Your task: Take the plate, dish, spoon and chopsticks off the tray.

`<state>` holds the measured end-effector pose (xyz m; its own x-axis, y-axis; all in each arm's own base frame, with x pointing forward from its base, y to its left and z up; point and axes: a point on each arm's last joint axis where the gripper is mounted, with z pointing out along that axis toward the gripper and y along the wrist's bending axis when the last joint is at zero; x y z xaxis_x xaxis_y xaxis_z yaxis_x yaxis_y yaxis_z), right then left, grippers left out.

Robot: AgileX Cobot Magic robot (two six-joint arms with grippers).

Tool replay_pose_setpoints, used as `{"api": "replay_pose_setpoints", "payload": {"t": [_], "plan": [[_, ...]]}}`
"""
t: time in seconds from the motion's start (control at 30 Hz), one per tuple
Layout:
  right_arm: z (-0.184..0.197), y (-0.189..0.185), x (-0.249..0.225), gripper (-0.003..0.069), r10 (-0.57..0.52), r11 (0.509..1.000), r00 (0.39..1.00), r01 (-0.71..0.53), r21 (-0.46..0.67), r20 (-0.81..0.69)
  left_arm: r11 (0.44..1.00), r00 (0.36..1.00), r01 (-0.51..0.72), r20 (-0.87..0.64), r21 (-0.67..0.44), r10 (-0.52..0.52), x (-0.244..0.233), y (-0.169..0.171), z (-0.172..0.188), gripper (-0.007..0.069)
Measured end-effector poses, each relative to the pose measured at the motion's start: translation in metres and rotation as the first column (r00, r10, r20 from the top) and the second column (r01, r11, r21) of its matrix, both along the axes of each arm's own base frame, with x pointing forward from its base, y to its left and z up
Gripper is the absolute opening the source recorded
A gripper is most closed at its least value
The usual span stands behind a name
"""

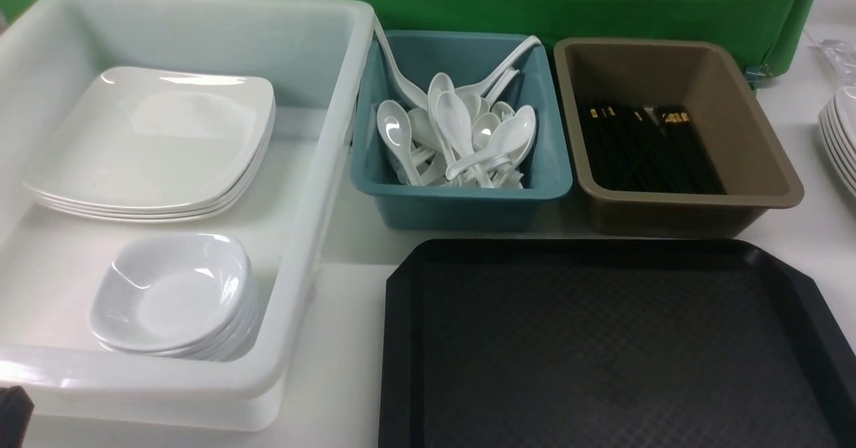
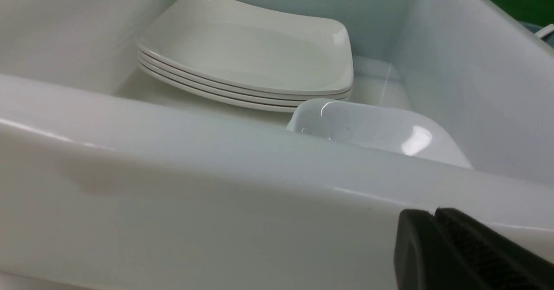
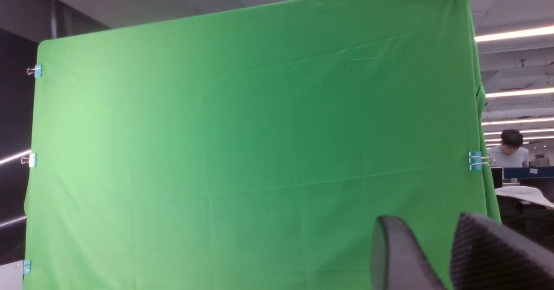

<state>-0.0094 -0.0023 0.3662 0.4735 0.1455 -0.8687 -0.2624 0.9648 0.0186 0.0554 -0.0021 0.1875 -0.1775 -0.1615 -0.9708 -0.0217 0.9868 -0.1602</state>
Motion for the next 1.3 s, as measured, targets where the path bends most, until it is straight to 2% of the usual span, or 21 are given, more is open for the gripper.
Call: {"api": "replay_pose_setpoints", "payload": {"t": [1.3], "plan": [[0.0010, -0.0002, -0.0005, 0.0237, -0.004, 1.000, 1.000, 0.004, -0.002, 0.014, 1.000, 1.000, 0.012, 0.002, 0.012, -0.012, 0.0000, -0.0009, 0.0002, 0.0013]]}}
